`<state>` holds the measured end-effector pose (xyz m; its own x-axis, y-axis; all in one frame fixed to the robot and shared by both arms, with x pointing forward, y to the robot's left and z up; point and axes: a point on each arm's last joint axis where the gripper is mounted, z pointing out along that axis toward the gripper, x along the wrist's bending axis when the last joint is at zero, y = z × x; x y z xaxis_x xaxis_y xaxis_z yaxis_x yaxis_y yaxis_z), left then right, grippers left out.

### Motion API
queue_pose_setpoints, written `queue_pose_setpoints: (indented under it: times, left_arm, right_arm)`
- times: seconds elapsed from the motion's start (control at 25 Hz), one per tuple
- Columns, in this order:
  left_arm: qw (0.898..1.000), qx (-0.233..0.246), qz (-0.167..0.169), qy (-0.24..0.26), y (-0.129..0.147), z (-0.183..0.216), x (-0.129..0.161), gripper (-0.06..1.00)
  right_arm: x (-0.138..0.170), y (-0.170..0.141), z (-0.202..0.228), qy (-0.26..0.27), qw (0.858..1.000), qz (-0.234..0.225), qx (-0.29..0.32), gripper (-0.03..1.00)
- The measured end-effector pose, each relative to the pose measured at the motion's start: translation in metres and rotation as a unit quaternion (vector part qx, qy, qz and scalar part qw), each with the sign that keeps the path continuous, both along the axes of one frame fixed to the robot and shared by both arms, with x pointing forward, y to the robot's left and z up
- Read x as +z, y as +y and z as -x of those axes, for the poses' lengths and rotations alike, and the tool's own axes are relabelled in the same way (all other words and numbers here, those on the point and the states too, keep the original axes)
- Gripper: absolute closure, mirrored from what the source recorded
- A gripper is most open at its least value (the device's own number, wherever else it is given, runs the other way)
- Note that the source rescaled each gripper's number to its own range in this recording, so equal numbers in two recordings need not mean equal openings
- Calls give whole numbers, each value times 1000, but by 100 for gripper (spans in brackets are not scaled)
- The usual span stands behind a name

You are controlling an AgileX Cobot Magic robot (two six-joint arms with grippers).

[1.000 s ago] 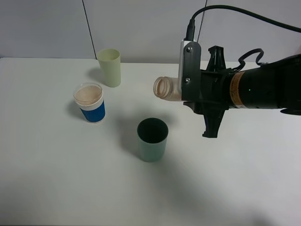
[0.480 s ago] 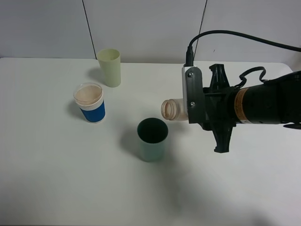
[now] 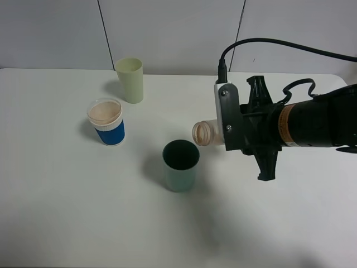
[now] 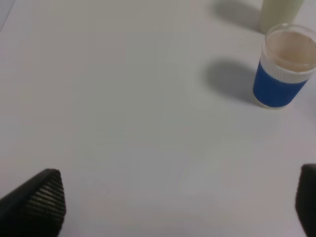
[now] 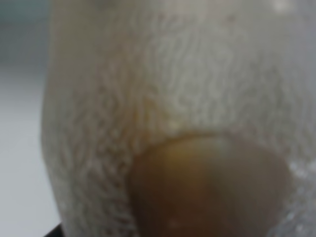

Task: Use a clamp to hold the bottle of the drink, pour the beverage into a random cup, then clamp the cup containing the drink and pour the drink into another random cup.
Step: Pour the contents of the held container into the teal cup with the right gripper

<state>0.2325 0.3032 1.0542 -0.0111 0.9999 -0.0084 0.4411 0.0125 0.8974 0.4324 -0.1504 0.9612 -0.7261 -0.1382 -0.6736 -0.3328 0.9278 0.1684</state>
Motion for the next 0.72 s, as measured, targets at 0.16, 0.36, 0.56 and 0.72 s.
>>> queue_pose_setpoints:
  times: [0.16, 0.36, 0.56, 0.72]
  left_arm:
    - [1000, 0, 0, 0, 0, 0, 0, 17]
    - [1000, 0, 0, 0, 0, 0, 0, 17]
    - [1000, 0, 0, 0, 0, 0, 0, 17]
    - [1000, 0, 0, 0, 0, 0, 0, 17]
  right_arm:
    - [0, -1, -1, -3, 1000, 9, -1, 93]
    - [0, 9, -14, -2, 1000, 13, -6, 93]
    - [-2, 19, -21, -1, 1000, 19, -3, 93]
    - [1, 20, -24, -12, 1000, 26, 4, 93]
